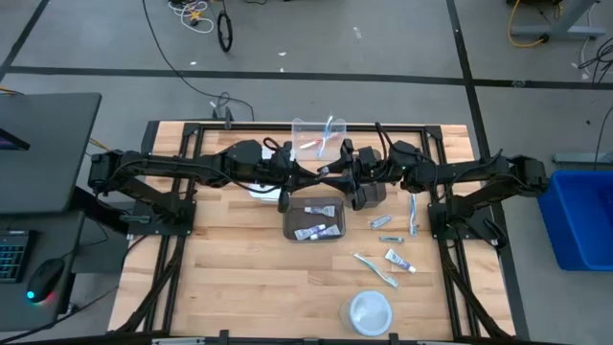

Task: Pick & Place Travel size toiletries
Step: Put the silver nail cutter into the top black bin

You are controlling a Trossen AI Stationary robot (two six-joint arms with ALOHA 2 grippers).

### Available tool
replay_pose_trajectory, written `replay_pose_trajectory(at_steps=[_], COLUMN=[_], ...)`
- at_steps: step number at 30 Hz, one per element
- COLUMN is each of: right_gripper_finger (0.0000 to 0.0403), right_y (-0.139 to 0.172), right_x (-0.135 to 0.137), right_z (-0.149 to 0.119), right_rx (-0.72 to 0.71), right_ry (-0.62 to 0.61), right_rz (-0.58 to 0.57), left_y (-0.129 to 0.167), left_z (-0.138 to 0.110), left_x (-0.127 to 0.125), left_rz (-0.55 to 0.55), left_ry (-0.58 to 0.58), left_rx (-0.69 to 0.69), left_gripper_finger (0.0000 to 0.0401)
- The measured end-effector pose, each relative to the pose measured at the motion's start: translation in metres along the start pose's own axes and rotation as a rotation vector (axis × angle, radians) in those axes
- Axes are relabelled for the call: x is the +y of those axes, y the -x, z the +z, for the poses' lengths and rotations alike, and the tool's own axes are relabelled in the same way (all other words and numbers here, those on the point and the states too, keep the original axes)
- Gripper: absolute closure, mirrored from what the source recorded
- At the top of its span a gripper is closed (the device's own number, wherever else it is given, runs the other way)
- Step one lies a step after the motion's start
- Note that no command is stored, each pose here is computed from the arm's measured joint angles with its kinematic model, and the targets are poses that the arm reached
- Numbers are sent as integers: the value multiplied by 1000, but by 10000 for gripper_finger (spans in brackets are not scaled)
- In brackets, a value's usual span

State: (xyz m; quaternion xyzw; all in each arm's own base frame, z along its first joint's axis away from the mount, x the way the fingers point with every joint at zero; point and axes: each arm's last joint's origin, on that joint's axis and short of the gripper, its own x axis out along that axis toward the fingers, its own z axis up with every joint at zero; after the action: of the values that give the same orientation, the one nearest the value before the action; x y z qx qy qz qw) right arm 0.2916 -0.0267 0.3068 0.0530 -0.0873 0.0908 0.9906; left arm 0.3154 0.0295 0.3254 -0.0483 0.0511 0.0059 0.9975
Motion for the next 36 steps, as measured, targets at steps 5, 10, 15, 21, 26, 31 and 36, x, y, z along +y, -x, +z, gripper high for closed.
replay_pose_trajectory(at_steps=[5,10,15,21,26,31,36], right_gripper_finger=[307,331,335,336,337,337,337], right_y=[0,0,0,0,0,0,1], right_x=[0,0,0,0,0,0,0], right_z=[0,0,0,0,0,0,1], right_rx=[3,3,2,0,-1,4,-1], right_ry=[-1,6,10,4,-2,-27,-42], right_rz=[1,1,-3,-17,-21,-22,-20], left_y=[0,0,0,0,0,0,1], left_z=[0,0,0,0,0,-1,-1], left_x=[0,0,0,0,0,0,1], left_rz=[-9,-11,-11,-18,-24,-17,5], left_ry=[-1,3,-9,-25,-21,-14,-12], left_rx=[1,0,-2,-4,-4,12,14], left_gripper_finger=[361,358,361,343,321,294,250])
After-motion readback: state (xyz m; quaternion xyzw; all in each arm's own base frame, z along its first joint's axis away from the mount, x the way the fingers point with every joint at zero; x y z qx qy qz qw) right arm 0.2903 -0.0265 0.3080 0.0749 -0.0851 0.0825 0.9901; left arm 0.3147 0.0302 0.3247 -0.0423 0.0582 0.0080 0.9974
